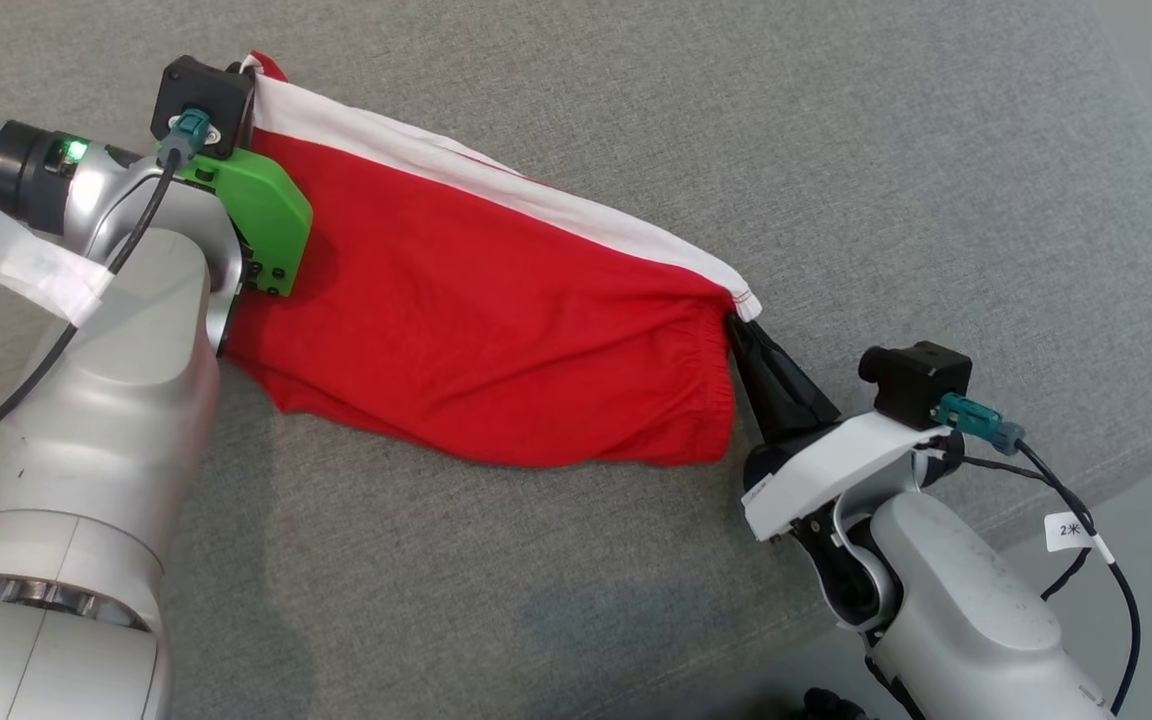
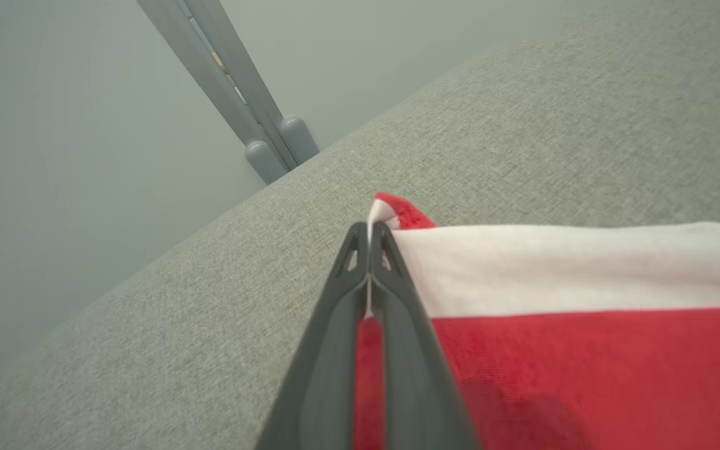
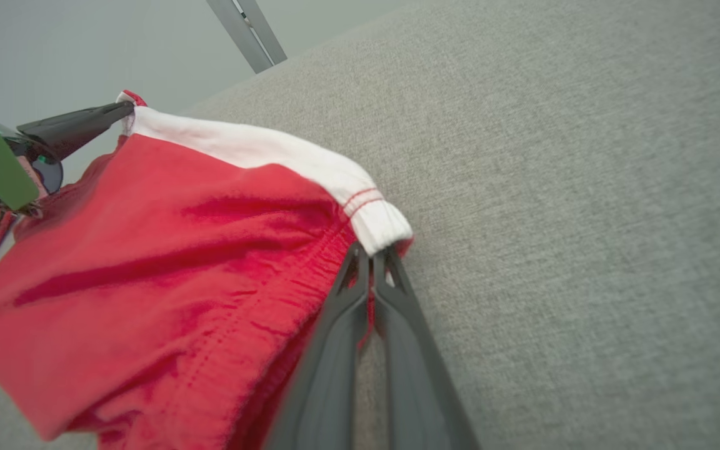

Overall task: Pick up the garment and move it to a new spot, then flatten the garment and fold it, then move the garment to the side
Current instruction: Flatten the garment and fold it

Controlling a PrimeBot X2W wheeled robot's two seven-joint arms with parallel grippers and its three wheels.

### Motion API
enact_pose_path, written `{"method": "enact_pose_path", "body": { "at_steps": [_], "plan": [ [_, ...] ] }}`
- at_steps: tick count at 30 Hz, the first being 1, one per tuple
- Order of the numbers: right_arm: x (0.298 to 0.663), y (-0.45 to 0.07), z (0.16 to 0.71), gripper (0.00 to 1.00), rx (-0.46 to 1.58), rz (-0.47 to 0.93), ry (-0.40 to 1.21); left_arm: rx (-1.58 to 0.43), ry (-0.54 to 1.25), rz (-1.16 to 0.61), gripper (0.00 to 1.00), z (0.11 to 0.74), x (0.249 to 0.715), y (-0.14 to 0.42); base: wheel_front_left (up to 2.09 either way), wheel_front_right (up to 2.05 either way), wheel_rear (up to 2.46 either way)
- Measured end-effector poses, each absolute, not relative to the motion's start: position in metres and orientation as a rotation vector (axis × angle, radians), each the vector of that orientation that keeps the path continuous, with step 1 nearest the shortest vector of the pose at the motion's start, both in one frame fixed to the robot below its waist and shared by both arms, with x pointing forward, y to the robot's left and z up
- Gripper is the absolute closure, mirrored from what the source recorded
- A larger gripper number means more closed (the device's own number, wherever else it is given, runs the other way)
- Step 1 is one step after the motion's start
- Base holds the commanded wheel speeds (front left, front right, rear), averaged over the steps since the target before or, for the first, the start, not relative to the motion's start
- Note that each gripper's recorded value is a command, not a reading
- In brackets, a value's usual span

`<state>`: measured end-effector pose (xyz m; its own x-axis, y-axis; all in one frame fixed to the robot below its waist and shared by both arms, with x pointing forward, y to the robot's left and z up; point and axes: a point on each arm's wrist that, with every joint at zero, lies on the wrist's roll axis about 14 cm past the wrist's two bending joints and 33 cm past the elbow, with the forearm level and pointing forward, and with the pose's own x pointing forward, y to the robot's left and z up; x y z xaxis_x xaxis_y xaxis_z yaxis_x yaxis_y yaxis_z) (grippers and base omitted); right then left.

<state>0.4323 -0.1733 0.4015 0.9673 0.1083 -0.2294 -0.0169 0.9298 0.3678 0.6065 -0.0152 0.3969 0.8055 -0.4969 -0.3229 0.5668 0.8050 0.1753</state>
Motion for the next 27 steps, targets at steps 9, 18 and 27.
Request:
{"method": "enact_pose_path", "body": {
  "at_steps": [9, 18, 27],
  "plan": [
    [0.434, -0.181, 0.403, 0.0, 0.36, 0.038, 0.238, 0.24, 0.273, -0.576, 0.0, 0.393, 0.604, -0.022, 0.0, 0.0, 0.0],
    [0.428, -0.217, 0.425, 0.0, 0.185, -0.024, 0.159, 0.185, 0.236, -0.559, 0.0, 0.416, 0.596, -0.021, 0.0, 0.0, 0.0],
    [0.408, -0.218, 0.431, 0.0, 0.159, -0.058, 0.141, 0.168, 0.306, -0.522, 0.0, 0.408, 0.562, 0.004, 0.0, 0.0, 0.0]
  ]
}}
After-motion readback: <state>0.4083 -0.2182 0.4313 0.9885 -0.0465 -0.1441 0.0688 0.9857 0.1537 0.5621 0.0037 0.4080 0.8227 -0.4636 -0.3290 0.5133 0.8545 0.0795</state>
